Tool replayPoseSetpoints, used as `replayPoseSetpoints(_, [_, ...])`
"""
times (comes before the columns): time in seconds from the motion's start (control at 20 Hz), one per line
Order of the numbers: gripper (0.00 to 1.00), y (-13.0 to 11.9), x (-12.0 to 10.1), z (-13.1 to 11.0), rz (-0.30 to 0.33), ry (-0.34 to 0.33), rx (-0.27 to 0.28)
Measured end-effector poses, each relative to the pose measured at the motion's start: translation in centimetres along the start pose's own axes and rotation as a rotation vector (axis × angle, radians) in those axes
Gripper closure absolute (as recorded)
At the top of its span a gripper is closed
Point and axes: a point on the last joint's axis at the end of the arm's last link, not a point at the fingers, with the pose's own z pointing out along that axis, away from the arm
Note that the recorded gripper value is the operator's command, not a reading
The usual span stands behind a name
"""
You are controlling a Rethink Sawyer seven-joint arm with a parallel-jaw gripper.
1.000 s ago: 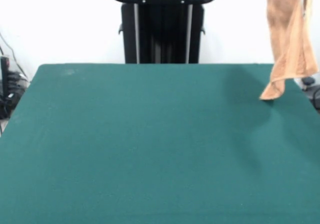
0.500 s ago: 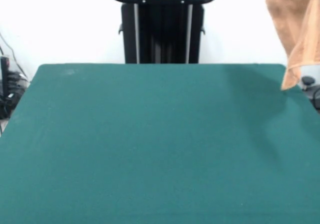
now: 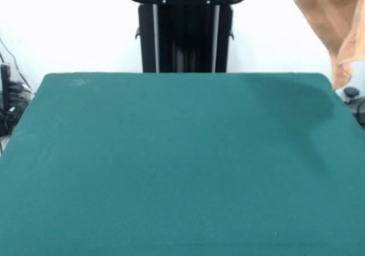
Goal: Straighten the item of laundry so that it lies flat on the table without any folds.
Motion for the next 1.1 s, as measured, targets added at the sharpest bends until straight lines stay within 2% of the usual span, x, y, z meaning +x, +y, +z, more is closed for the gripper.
replayPoseSetpoints(0.35, [1.00, 3.2, 1.6, -0.7, -0.006, -0.017, -0.006])
replayPoseSetpoints(0.7, [1.00, 6.9, 3.0, -1.1, 0.066, -0.025, -0.021])
replayPoseSetpoints(0.9, [1.00, 7.8, 2.9, -0.7, 0.097, -0.020, -0.020])
replayPoseSetpoints(1.1, [1.00, 8.3, 1.9, 1.1, 0.127, -0.013, -0.013])
